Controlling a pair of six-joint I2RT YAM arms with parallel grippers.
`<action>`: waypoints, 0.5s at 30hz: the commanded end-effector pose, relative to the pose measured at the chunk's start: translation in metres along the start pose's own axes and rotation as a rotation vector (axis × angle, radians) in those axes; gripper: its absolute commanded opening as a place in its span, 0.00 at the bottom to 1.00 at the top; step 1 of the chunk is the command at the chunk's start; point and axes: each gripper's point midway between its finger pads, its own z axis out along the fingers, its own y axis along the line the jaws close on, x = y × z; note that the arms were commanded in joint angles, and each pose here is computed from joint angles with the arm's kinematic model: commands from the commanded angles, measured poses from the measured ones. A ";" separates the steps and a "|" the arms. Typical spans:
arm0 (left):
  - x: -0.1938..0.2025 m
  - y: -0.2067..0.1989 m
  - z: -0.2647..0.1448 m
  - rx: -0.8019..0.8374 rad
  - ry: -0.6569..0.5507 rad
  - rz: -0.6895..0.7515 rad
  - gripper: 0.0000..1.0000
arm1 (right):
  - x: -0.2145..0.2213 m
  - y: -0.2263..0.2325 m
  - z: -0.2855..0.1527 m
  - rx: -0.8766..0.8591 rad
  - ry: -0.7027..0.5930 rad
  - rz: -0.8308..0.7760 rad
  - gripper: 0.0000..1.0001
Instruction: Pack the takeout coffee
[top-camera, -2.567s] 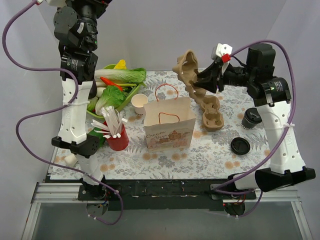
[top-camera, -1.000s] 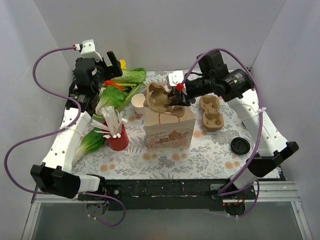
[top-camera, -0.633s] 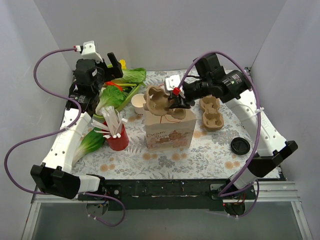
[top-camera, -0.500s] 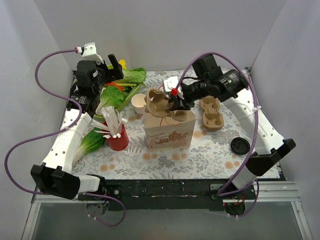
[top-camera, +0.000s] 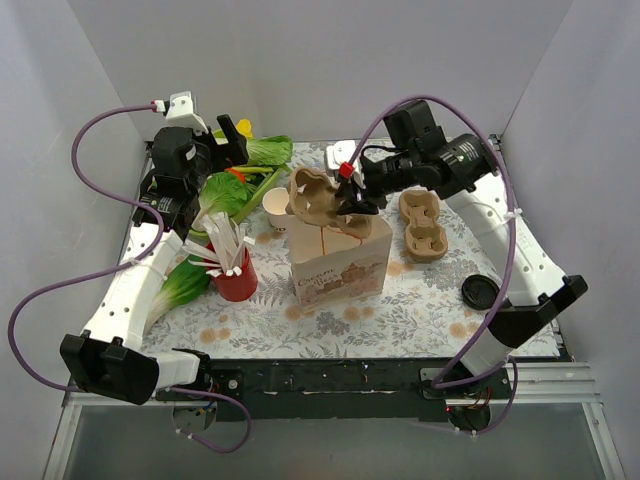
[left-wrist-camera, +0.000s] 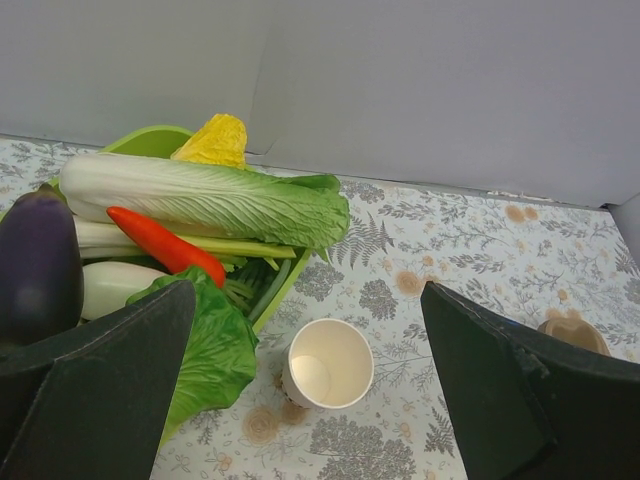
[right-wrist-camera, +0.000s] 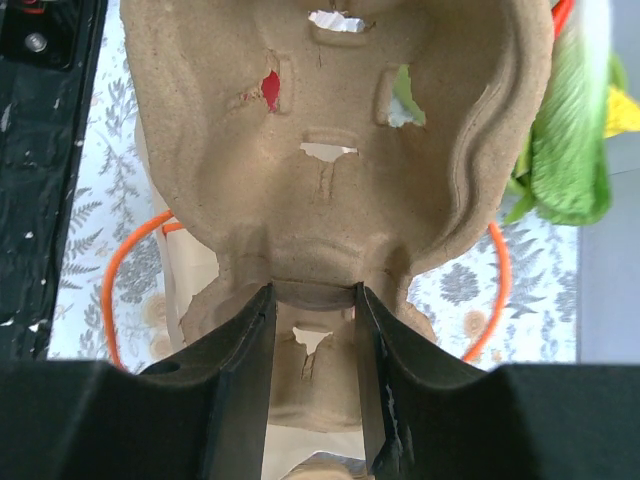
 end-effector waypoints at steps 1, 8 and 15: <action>-0.011 -0.002 -0.013 0.019 -0.036 -0.013 0.98 | -0.029 -0.003 -0.021 0.083 -0.080 -0.062 0.01; -0.009 -0.003 -0.013 0.029 -0.028 -0.014 0.98 | -0.018 -0.006 -0.013 0.086 -0.059 -0.048 0.01; -0.006 -0.003 -0.015 0.033 -0.020 -0.014 0.98 | 0.001 -0.009 0.000 0.057 -0.002 -0.005 0.01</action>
